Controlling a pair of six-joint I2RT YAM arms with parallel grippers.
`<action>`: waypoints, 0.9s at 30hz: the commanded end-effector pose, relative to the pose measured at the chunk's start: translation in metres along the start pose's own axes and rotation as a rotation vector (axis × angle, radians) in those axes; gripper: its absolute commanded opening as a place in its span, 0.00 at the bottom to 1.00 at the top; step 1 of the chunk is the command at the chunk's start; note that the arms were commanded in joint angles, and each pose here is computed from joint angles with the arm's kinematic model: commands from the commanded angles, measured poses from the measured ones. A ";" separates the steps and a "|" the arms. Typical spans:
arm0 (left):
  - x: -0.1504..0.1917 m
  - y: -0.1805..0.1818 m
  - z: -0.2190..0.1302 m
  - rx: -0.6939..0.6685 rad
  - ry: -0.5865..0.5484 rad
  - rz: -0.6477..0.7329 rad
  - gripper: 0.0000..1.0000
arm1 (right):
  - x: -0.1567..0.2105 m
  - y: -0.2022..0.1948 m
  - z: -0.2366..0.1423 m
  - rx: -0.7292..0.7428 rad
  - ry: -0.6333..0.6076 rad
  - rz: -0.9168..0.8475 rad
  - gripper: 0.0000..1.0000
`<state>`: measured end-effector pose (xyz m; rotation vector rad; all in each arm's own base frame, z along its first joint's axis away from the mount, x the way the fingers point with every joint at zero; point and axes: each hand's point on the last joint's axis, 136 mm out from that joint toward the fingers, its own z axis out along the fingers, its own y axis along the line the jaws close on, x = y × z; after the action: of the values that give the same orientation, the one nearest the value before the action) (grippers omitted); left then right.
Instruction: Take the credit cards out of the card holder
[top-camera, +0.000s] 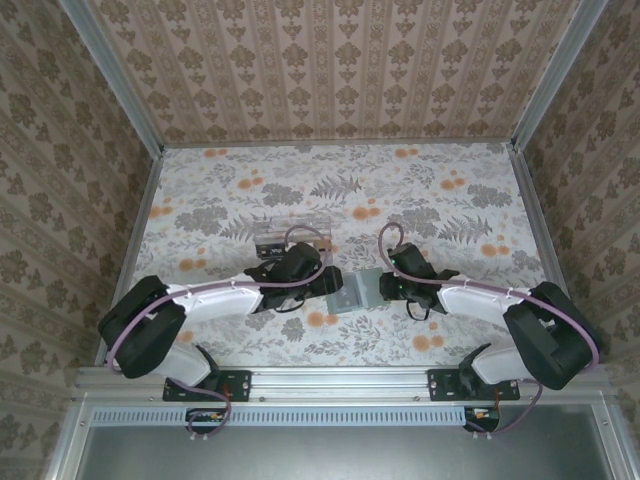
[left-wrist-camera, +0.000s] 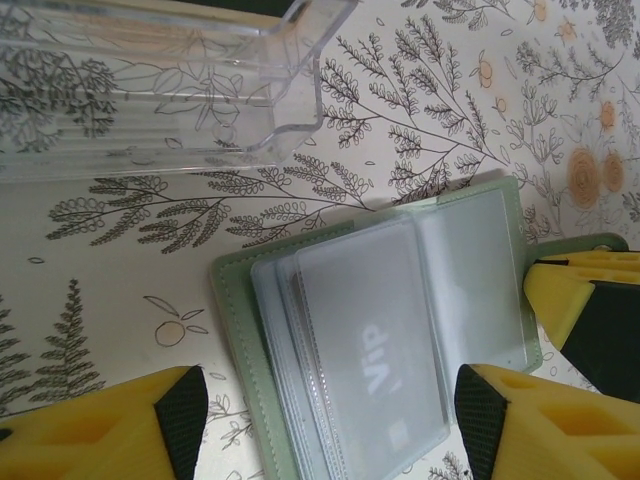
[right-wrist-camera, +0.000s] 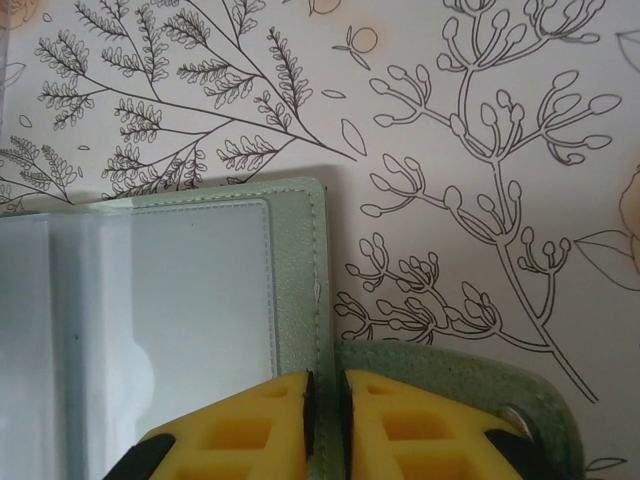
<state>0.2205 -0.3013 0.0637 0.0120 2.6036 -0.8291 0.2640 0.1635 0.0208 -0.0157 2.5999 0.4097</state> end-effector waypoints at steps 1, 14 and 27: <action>-0.003 -0.018 0.004 0.054 0.011 -0.005 0.69 | 0.010 0.002 0.004 -0.034 0.025 0.045 0.19; 0.004 -0.020 0.018 0.067 0.054 -0.008 0.65 | 0.023 0.014 0.008 -0.062 0.068 0.038 0.18; 0.012 -0.021 0.027 0.083 0.092 -0.016 0.64 | 0.023 0.014 0.008 -0.058 0.067 0.035 0.19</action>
<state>0.2186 -0.3220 0.0469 0.0455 2.6559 -0.8993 0.2559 0.1813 0.0180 -0.0049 2.6077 0.5118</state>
